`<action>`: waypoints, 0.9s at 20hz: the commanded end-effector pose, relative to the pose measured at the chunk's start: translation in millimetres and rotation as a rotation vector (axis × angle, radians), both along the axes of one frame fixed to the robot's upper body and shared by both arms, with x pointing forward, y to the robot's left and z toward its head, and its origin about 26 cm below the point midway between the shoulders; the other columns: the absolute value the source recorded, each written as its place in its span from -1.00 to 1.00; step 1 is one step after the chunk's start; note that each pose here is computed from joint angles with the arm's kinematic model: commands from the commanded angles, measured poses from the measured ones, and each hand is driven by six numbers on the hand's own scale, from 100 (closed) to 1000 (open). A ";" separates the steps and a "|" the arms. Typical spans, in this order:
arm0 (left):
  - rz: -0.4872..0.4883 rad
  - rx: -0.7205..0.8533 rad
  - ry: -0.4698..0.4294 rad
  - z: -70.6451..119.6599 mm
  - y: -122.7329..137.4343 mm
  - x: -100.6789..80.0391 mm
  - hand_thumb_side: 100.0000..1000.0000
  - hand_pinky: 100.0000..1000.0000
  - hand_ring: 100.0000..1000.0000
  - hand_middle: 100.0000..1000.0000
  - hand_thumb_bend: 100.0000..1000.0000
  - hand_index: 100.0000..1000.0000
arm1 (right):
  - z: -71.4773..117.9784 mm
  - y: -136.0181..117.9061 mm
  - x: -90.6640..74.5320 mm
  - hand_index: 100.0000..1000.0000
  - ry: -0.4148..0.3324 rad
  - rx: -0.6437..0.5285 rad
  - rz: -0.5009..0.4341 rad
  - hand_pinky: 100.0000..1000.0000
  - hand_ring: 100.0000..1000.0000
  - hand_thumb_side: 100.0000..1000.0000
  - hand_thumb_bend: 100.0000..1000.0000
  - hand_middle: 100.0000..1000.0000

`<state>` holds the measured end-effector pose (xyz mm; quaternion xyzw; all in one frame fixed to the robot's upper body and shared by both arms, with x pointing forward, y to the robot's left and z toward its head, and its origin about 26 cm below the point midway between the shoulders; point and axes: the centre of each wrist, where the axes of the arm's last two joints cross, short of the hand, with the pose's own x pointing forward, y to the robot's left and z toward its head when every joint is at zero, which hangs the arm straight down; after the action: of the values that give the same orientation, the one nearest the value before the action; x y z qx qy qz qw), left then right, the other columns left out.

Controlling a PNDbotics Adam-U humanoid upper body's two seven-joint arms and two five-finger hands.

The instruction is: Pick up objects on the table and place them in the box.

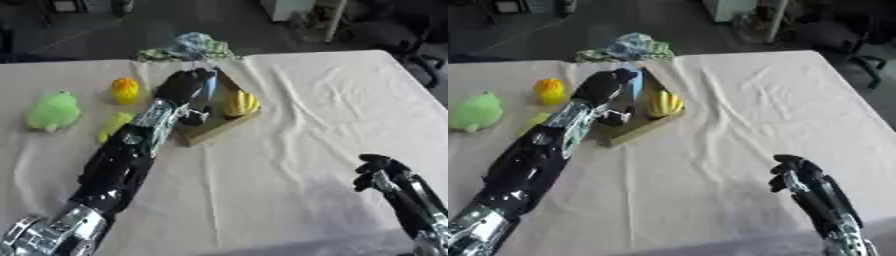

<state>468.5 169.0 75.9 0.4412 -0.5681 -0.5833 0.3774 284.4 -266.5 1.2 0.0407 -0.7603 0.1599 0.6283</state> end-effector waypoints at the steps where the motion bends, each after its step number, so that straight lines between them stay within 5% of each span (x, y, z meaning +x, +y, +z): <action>1: -0.017 -0.013 -0.079 39.7 12.3 9.7 -0.78 0.63 0.50 0.62 -0.86 0.92 | 6.2 -4.5 2.6 0.45 -0.022 -0.011 -0.006 -0.09 -0.04 0.00 -1.00 0.01; 4: -0.074 0.020 -0.140 77.4 22.0 13.0 -0.73 0.62 0.48 0.59 -1.00 0.91 | 7.6 -8.2 3.0 0.45 -0.028 -0.018 -0.021 -0.09 -0.04 0.01 -1.00 0.02; 5: -0.100 0.042 -0.159 90.8 24.7 12.9 -0.81 0.63 0.50 0.61 -0.78 0.91 | 8.4 -10.1 3.2 0.45 -0.031 -0.022 -0.028 -0.09 -0.04 -0.01 -1.00 0.02; 9: -0.209 0.159 -0.183 125.4 37.2 4.0 -0.71 0.63 0.54 0.63 -0.56 0.89 | 11.0 -18.2 3.2 0.45 -0.038 -0.045 -0.056 -0.09 -0.04 0.00 -1.00 0.02; 13: -0.367 0.252 0.043 171.3 114.0 -14.3 -0.61 0.61 0.56 0.64 -0.49 0.85 | 13.8 -18.8 4.9 0.45 -0.047 -0.054 -0.054 -0.09 -0.04 -0.01 -1.00 0.02; 18: -0.363 0.403 0.339 161.5 138.0 -17.1 -0.50 0.59 0.55 0.64 -0.35 0.82 | 13.0 -20.0 4.2 0.45 -0.044 -0.057 -0.058 -0.09 -0.04 0.00 -1.00 0.01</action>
<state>453.1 297.4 222.6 0.2987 -0.4713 -0.7854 0.2681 286.6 -279.7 6.1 0.0092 -0.7648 0.1560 0.6250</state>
